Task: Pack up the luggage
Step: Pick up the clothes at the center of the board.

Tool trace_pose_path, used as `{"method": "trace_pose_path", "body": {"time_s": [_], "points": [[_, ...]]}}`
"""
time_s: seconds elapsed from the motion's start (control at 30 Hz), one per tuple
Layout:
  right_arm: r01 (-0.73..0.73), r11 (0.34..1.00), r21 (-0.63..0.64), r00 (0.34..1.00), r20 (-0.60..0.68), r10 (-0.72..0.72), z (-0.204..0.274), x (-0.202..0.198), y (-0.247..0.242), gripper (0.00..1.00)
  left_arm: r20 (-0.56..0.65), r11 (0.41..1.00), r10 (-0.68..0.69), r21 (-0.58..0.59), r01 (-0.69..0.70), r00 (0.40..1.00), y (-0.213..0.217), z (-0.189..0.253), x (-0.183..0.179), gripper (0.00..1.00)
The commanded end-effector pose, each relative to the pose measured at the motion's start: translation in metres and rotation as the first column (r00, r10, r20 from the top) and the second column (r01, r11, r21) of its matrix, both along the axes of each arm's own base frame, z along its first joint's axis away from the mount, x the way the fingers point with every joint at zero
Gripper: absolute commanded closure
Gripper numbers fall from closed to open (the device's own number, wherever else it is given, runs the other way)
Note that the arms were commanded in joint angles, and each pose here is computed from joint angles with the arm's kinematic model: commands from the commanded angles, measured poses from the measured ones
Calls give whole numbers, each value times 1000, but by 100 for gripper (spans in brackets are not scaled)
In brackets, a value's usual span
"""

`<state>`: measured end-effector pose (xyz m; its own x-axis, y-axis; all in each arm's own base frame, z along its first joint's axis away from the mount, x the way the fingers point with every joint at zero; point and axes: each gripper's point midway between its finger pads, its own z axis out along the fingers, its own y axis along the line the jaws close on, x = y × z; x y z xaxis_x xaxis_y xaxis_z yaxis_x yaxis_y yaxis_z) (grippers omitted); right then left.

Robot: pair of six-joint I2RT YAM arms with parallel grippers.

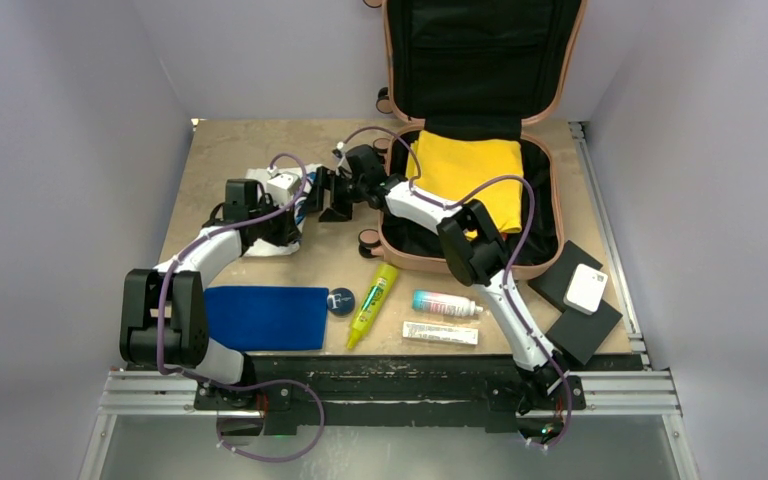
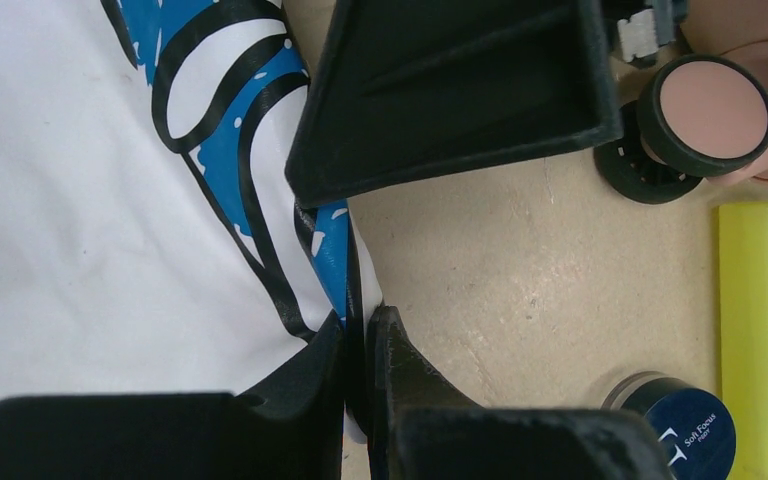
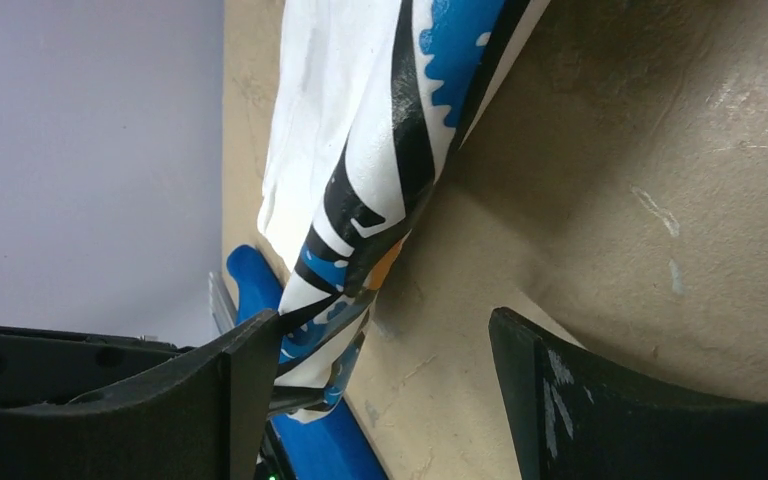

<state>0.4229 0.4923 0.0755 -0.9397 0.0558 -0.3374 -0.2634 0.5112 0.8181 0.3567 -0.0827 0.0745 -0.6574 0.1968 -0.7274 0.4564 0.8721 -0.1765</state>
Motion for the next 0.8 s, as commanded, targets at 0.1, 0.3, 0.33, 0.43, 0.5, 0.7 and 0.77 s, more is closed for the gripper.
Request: {"method": "trace_pose_path", "body": {"time_s": [0.1, 0.3, 0.33, 0.43, 0.5, 0.7, 0.77], "points": [[-21, 994, 108, 999, 41, 16, 38, 6, 19, 20, 61, 998, -37, -51, 40, 997, -9, 13, 7, 100], [-17, 993, 120, 1000, 27, 14, 33, 8, 22, 20, 55, 996, -58, -62, 61, 997, -13, 11, 4, 100], [-16, 992, 123, 1000, 27, 13, 33, 8, 22, 20, 54, 996, -61, -64, 65, 997, -14, 11, 3, 100], [-11, 992, 125, 1000, 17, 9, 26, 10, 24, 20, 45, 995, -72, -63, 74, 996, -17, 9, 2, 100], [-7, 992, 122, 1000, -5, 8, 18, 10, 25, 20, 43, 995, -81, -57, 84, 996, -22, 8, 1, 100], [-5, 990, 144, 999, -34, 10, 7, 11, 29, 20, 9, 990, -141, -20, 141, 990, -52, 0, -3, 100], [-3, 989, 147, 999, -43, 9, 6, 11, 29, 20, 0, 988, -157, -11, 157, 988, -61, -3, -4, 100]]}}
